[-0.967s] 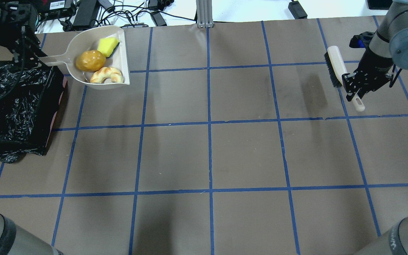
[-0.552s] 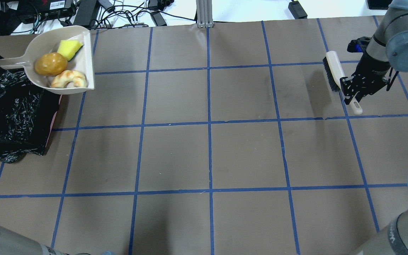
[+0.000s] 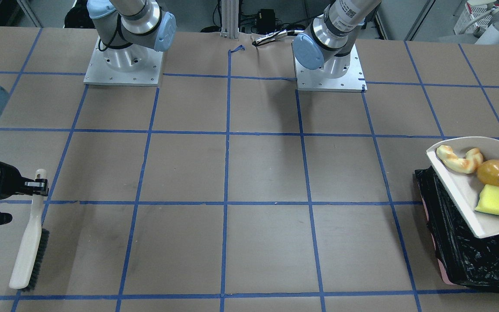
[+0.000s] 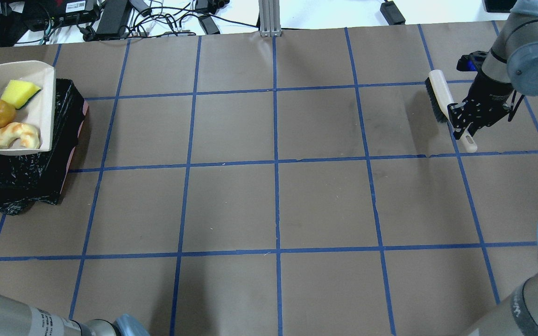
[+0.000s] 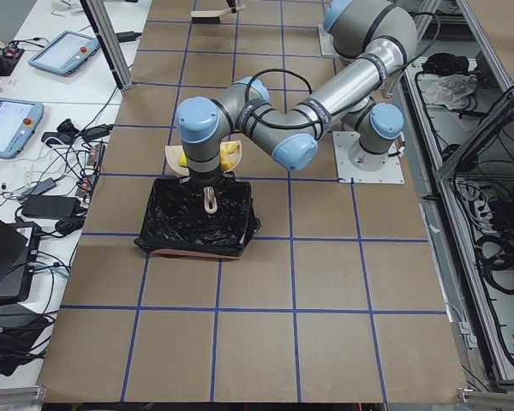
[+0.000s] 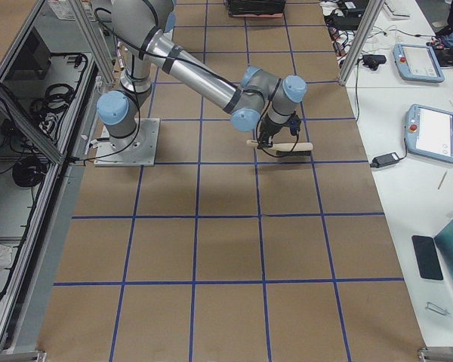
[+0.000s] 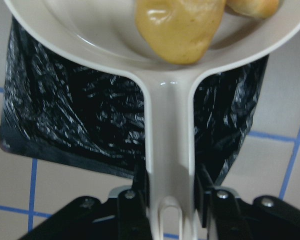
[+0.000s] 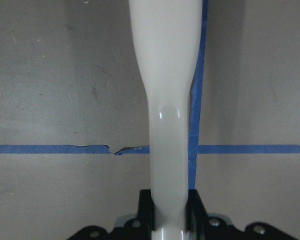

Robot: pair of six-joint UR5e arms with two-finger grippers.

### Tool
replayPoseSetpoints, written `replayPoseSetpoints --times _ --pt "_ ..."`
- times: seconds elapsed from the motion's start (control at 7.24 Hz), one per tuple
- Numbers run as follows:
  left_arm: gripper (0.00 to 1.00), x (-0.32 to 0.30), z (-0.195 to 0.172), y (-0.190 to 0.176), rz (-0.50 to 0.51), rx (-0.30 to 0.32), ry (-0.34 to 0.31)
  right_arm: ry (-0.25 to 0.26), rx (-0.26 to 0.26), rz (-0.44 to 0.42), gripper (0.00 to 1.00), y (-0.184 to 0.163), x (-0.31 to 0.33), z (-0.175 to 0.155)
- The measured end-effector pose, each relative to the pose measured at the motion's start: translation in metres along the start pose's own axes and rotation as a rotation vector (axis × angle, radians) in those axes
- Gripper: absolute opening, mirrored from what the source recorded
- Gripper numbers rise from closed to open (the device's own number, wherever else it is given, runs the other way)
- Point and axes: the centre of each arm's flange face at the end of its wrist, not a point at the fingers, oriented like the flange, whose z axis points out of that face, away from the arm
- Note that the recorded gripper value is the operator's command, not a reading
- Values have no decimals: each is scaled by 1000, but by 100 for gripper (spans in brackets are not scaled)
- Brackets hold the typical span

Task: Sweep and dump trash into bin
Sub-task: 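Carry the loaded dustpan with the left gripper over the black bin, then tilt the dustpan with the left gripper to dump trash into the bin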

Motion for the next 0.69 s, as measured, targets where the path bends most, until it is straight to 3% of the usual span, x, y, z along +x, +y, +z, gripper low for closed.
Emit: replayPoseSetpoints --times 0.69 --pt "0 -12 17 54 164 -120 45 -25 -8 34 0 3 19 6"
